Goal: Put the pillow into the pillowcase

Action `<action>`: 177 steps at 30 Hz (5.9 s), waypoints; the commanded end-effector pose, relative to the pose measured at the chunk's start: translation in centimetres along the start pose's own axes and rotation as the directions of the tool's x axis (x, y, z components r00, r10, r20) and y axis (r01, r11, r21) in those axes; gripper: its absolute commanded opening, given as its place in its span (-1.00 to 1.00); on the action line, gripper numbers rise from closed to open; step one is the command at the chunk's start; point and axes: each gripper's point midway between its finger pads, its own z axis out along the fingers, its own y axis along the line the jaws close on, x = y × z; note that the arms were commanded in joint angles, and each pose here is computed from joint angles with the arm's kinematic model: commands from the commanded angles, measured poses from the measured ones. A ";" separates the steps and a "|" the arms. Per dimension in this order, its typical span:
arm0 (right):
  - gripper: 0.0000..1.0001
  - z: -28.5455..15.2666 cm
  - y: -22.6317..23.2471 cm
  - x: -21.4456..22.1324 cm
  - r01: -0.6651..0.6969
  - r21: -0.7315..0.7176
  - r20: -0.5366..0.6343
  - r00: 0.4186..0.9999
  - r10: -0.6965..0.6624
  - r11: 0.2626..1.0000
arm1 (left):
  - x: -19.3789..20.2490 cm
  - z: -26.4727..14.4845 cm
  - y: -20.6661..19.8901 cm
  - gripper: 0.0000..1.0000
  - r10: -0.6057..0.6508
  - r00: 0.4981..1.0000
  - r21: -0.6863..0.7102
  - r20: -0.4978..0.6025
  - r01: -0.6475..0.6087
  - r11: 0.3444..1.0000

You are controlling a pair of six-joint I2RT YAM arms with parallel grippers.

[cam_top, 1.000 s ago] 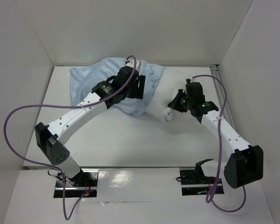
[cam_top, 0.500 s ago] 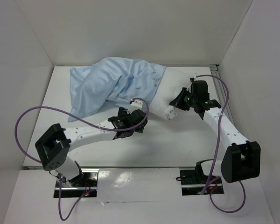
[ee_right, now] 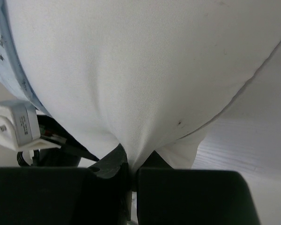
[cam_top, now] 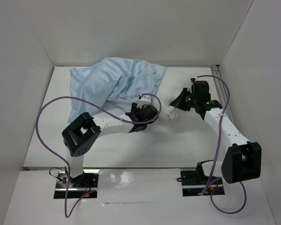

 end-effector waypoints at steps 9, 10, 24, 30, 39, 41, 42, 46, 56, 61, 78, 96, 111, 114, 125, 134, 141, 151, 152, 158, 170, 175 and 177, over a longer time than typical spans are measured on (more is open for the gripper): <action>-1.00 -1.1 3.3 -4.2 0.068 -0.108 0.125 0.991 -0.055 0.992 | -4.0 0.5 3.1 -1.00 -0.083 0.996 -0.092 0.026 0.085 0.992; -1.00 -1.1 3.4 -4.2 0.056 -0.110 0.124 0.991 -0.043 0.992 | -4.3 0.0 3.0 -1.00 -0.090 0.996 -0.071 0.022 0.091 0.993; -1.00 3.3 4.2 -5.0 0.012 -0.217 0.061 0.998 0.002 0.976 | -23.5 -27.3 -12.8 -1.00 -0.141 0.986 0.910 0.093 -0.027 0.414; -1.00 0.3 5.3 -6.1 0.065 -0.227 0.060 0.997 -0.053 0.972 | -29.4 -31.7 -7.1 -1.00 -0.215 0.968 0.943 0.127 -0.051 0.328; -1.00 -9.5 9.8 -4.1 0.087 -0.319 0.064 0.995 -0.070 0.944 | -35.3 -37.2 4.8 -1.00 -0.386 0.910 0.928 0.150 0.005 0.373; -1.00 -11.2 9.1 -3.5 0.125 -0.259 0.078 0.991 -0.108 0.958 | -36.1 -36.3 6.9 -1.00 -0.421 0.901 0.924 0.108 0.065 0.377; -1.00 -11.6 8.3 -2.8 0.118 -0.224 0.060 0.992 -0.108 0.967 | -35.9 -36.0 7.4 -1.00 -0.424 0.902 0.925 0.083 0.088 0.369; -1.00 -13.3 5.7 1.9 0.045 -0.109 -0.124 0.991 -0.059 0.993 | -34.8 -29.8 6.7 -1.00 -0.393 0.917 0.906 -0.067 0.221 0.362; -1.00 -6.3 2.7 3.4 -0.097 -0.099 -0.257 0.964 0.068 0.990 | -26.2 -3.7 0.1 -0.64 -0.206 0.933 0.737 -0.294 0.359 0.573; -0.04 1.3 -0.6 -2.6 -0.266 -0.091 -0.086 0.962 0.259 0.960 | -29.1 -9.1 1.8 0.90 -0.168 0.984 0.735 -0.055 0.154 0.660; 0.98 -3.3 -7.1 -10.0 -0.171 0.180 0.207 0.969 0.133 0.969 | -18.6 -9.3 3.7 0.87 0.063 0.991 0.340 -0.115 -0.020 0.940; 0.98 -3.2 -3.8 2.4 0.021 -0.083 -0.140 0.990 -0.032 0.996 | -11.5 -8.0 5.9 0.03 0.096 0.962 0.065 -0.257 -0.081 0.995; -1.00 1.1 7.9 -3.3 -0.034 -0.444 -0.035 0.999 0.020 0.895 | -23.0 -20.9 -7.7 -1.00 0.065 0.996 0.814 -0.052 0.005 0.581; -1.00 -4.0 10.5 -12.2 0.043 -0.514 0.167 0.985 0.051 0.857 | -26.7 -24.9 -8.1 -1.00 0.002 1.000 0.906 0.014 -0.014 0.423; -1.00 -4.0 7.5 -6.7 -0.039 -0.406 0.167 0.979 0.117 0.913 | -21.8 -26.9 -12.5 -1.00 0.073 0.989 0.975 -0.128 0.112 0.190; -1.00 0.5 2.8 4.7 -0.223 -0.326 -0.029 0.974 0.226 0.919 | -14.0 -26.6 -16.5 -1.00 0.227 0.937 0.961 -0.264 0.235 0.148; -1.00 -0.2 2.4 5.0 -0.164 -0.299 -0.020 0.986 0.165 0.940 | -17.8 -24.4 -11.7 0.74 0.172 0.967 0.935 -0.185 0.120 0.333; -1.00 -0.6 1.6 7.4 -0.123 -0.274 -0.042 0.992 0.116 0.954 | -19.6 -10.0 -0.3 0.74 -0.098 0.946 0.583 -0.308 0.269 0.766; -1.00 -0.5 1.4 7.7 -0.118 -0.264 -0.049 0.993 0.109 0.957 | -19.2 -8.8 0.0 0.76 -0.104 0.942 0.559 -0.319 0.275 0.782; -1.00 -0.5 2.2 7.5 -0.076 -0.258 -0.043 0.997 0.068 0.963 | -17.0 -1.8 -1.7 0.68 -0.093 0.926 0.476 -0.366 0.272 0.836; -1.00 0.2 2.1 7.8 -0.077 -0.239 -0.056 0.996 0.066 0.968 | -20.4 -6.4 -3.8 -1.00 -0.076 0.951 0.638 -0.301 0.260 0.724; -1.00 0.5 3.8 6.3 -0.074 -0.283 -0.007 0.997 0.075 0.956 | -23.9 -14.5 -9.5 -1.00 -0.022 0.979 0.873 -0.202 0.190 0.449; -1.00 1.1 5.5 5.8 -0.071 -0.316 0.004 0.997 0.076 0.946 | -24.0 -17.5 -12.1 -1.00 0.015 0.978 0.935 -0.207 0.193 0.297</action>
